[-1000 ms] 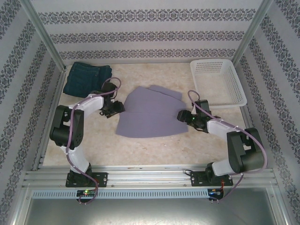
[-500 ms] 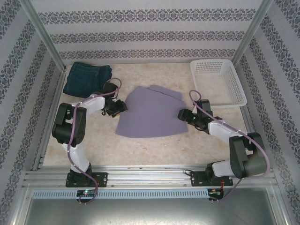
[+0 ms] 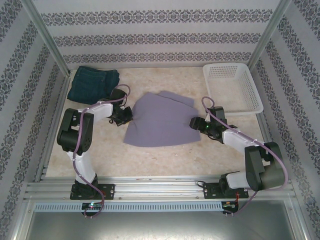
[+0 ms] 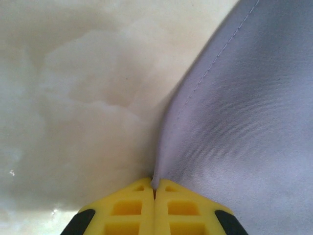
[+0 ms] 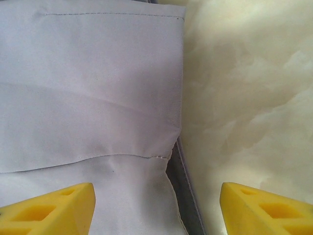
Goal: Fold and stack the skirts
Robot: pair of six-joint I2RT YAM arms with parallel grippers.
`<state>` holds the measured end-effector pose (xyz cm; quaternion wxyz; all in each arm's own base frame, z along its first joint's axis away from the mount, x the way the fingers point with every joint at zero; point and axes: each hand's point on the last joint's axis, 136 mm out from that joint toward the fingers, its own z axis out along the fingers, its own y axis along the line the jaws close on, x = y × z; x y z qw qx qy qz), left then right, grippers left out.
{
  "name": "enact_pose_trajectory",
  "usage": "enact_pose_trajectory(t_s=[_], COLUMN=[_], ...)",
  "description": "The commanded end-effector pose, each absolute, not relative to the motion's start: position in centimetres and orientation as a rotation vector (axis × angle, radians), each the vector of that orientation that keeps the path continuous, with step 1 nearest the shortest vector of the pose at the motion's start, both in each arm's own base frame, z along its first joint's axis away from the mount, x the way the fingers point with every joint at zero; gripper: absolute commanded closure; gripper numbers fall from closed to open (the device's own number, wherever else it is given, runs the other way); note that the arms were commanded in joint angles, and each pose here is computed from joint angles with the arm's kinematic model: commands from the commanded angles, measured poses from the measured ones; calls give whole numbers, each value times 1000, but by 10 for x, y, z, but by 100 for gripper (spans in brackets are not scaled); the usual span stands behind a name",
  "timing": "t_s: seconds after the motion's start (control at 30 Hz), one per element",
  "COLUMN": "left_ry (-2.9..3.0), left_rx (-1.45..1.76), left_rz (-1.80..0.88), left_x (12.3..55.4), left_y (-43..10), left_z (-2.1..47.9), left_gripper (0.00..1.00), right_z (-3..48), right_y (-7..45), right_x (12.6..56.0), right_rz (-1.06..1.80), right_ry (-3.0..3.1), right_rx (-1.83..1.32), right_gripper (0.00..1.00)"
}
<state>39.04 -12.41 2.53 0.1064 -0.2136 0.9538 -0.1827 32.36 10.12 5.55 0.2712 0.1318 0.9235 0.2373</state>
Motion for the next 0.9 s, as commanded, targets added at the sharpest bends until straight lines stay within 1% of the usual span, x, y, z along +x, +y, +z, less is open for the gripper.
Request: enact_pose_trajectory(t_s=[0.0, 0.1, 0.2, 0.27, 0.5, 0.6, 0.77, 0.87], left_ry=[2726, 2668, 2676, 2684, 2686, 2686, 2695, 2700], left_rx=[-603, -588, -573, -574, -576, -576, -580, -582], left_rz=[-496, -490, -495, -508, -531, -531, -532, -524], left_x=[395, 397, 395, 394, 394, 394, 392, 391], left_y=[-113, -109, -111, -112, -115, -115, -115, -114], left_z=[56, 74, 78, 77, 75, 75, 72, 71], left_gripper=[100, 100, 100, 100, 100, 100, 100, 100], right_z=[69, 73, 70, 67, 48, 46, 43, 45], right_y=[103, 105, 105, 108, 105, 110, 110, 112], right_x=[331, 334, 335, 335, 344, 354, 364, 362], right_rz=[689, 716, 719, 739, 698, 718, 720, 746], right_ry=[2452, 2444, 2453, 2466, 2508, 2517, 2508, 2504], right_rx=[334, 332, 328, 320, 338, 318, 346, 355], right_gripper=[31, 35, 45, 51, 53, 62, 71, 85])
